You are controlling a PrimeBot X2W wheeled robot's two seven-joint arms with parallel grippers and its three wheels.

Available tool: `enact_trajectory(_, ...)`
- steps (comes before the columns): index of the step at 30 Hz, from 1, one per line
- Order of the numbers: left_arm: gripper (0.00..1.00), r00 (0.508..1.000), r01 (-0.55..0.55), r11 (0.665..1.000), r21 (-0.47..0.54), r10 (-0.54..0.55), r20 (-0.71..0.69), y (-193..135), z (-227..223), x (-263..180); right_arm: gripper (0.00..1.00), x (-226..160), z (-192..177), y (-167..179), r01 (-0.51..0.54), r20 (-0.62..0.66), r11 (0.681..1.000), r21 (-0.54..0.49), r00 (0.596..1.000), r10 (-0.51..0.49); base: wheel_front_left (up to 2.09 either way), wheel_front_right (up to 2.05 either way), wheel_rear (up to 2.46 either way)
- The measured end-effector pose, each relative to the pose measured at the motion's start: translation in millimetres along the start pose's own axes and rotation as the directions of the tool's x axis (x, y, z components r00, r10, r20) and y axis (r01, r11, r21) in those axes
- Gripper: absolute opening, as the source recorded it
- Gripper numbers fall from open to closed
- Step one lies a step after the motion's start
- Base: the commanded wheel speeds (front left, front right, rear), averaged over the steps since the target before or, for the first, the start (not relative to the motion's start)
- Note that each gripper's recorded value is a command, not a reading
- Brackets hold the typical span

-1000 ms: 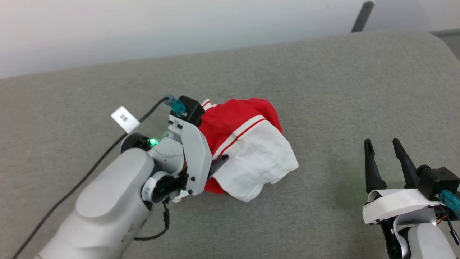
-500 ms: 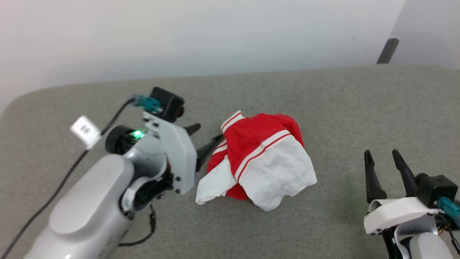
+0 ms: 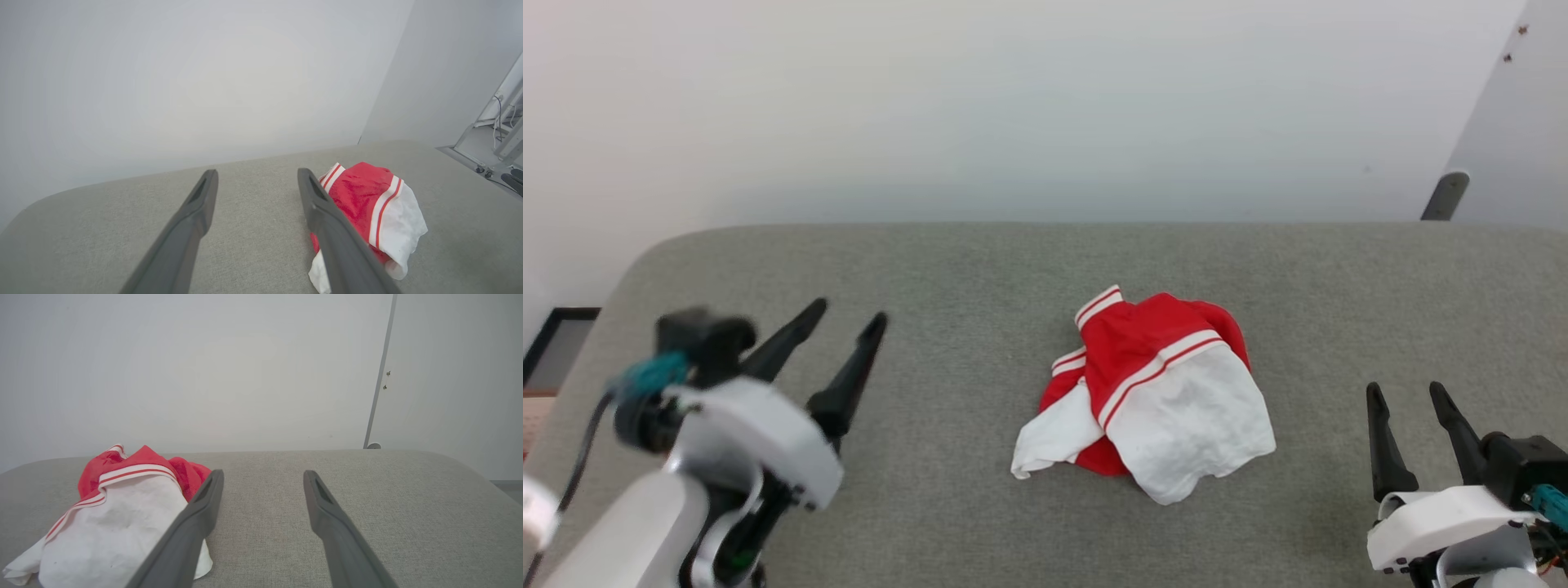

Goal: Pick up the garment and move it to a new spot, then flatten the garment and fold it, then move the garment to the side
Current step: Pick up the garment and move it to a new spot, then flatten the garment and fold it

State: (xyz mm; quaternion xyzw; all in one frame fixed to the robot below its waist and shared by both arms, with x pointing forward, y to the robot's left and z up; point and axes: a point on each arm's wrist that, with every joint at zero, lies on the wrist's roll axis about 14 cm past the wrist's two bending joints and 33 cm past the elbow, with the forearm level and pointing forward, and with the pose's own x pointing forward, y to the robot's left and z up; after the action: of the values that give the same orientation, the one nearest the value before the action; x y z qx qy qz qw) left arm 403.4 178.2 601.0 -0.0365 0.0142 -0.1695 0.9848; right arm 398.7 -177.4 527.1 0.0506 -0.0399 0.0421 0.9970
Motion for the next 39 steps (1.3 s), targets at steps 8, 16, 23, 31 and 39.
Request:
enact_trajectory(8,1.00,0.973,-0.179,0.983,-0.044,0.183,0.137,45,-9,-52,1.00,-4,3,6,-0.023,0.007,1.000,-0.006,1.000,0.023,0.00,0.00,0.00)
enact_trajectory(16,1.00,0.932,-0.308,0.949,-0.062,0.314,0.179,76,-21,-92,1.00,-9,0,11,-0.041,-0.003,0.999,-0.013,0.999,0.041,0.00,0.00,0.00)
enact_trajectory(23,1.00,0.904,-0.383,0.921,-0.073,0.390,0.177,93,-31,-118,1.00,-12,-3,13,-0.048,-0.012,0.999,-0.018,0.999,0.048,0.00,0.00,0.00)
enact_trajectory(31,1.00,0.888,-0.413,0.905,-0.102,0.424,0.175,100,-39,-129,1.00,-13,-3,13,-0.048,-0.013,0.999,-0.025,0.999,0.048,0.00,0.00,0.00)
enact_trajectory(39,1.00,0.897,-0.396,0.911,-0.118,0.411,0.161,96,-45,-127,1.00,-13,-3,13,-0.049,-0.015,0.998,-0.029,0.999,0.048,0.00,0.00,0.00)
